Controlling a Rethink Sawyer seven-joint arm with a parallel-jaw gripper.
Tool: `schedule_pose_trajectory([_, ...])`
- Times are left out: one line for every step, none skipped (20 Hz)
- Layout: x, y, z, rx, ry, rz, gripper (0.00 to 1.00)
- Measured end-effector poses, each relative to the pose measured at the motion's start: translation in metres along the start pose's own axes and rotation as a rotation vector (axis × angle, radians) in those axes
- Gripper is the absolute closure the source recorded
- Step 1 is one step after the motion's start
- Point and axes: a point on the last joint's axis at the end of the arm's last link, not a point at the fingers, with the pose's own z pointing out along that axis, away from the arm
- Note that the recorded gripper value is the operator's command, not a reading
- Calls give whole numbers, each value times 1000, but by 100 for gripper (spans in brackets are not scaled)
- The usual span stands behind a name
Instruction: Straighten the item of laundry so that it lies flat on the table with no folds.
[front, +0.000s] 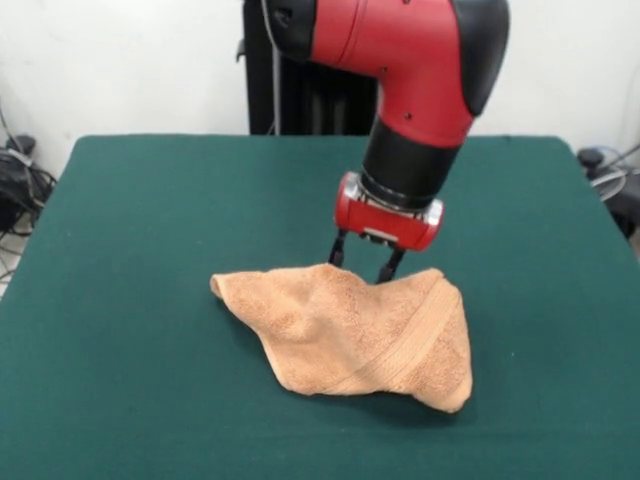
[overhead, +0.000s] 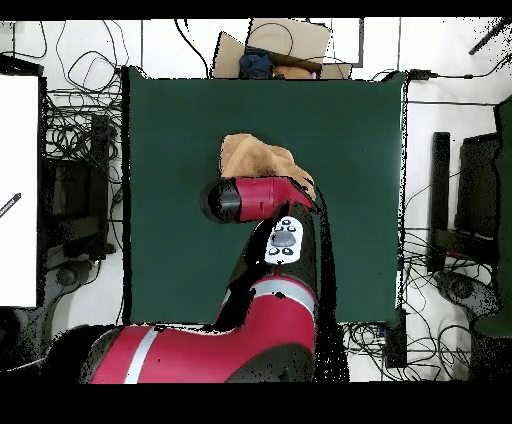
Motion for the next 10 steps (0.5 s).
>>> schedule_pose_trajectory([-3,0,1,-2,-2,1,0])
schedule_pose_trajectory([-10,1,5,-5,-7,4,0])
schedule_pose_trajectory([-14,1,7,-6,-10,5,0])
schedule_pose_trajectory([-20,1,10,-8,-13,8,0])
schedule_pose_trajectory([-22,2,12,-9,-15,9,0])
schedule_pose_trajectory([-28,2,15,-12,-18,12,0])
schedule_pose_trajectory([-31,2,17,-13,-20,13,0])
schedule_pose_trajectory([-36,3,20,-14,-23,14,0])
schedule_pose_trajectory([-40,4,23,-12,-25,13,0])
schedule_pose_trajectory([-43,5,26,-11,-27,13,0])
